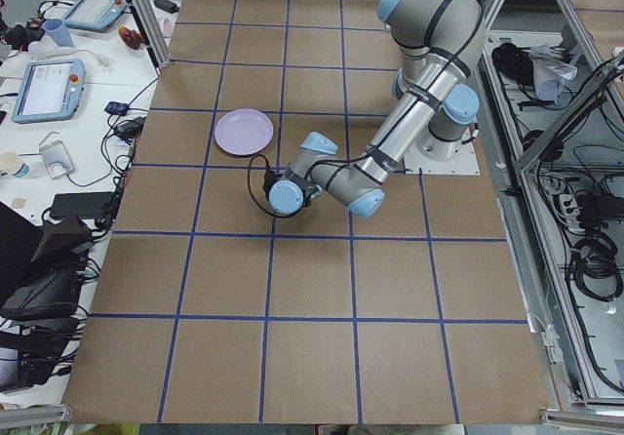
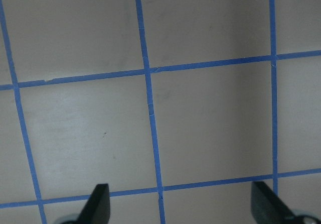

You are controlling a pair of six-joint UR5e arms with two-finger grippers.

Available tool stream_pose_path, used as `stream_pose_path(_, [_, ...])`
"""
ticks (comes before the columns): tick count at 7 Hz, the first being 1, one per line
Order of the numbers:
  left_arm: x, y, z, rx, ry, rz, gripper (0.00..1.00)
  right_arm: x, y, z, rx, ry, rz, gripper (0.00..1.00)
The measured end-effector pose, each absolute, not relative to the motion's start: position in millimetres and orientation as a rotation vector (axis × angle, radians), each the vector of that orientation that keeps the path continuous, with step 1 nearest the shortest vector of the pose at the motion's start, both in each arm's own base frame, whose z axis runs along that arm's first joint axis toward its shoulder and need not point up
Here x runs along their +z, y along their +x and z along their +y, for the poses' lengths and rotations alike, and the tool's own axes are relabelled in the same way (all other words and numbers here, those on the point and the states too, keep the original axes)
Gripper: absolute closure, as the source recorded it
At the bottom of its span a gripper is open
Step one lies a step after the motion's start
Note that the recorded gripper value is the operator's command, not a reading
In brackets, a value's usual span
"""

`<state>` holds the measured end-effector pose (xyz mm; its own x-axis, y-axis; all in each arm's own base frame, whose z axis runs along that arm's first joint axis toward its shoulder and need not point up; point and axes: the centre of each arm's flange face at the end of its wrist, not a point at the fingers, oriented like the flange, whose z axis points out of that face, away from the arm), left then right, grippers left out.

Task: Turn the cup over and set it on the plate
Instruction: 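Lift the cup with the left gripper, rotating it upright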

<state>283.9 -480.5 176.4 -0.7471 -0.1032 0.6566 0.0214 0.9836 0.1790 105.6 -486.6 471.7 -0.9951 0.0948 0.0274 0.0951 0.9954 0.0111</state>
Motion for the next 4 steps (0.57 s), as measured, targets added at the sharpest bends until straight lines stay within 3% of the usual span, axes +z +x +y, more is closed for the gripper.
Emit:
stream_pose_path(1, [171.4, 281.7, -480.5, -0.221, 0.064, -2.385, 0.78, 471.9, 105.6, -486.4, -0.019, -0.148, -3.111, 0.0])
stream_pose_path(2, [168.2, 279.9, -479.8, -0.222, 0.07, -2.373, 0.98, 471.9, 105.6, -486.5, -0.019, -0.148, -3.111, 0.0])
stream_pose_path(4, [169.8, 280.5, -480.8, -0.219, 0.08, -2.377, 1.0, 472.0, 105.5, -486.6, -0.019, -0.148, -3.111, 0.0])
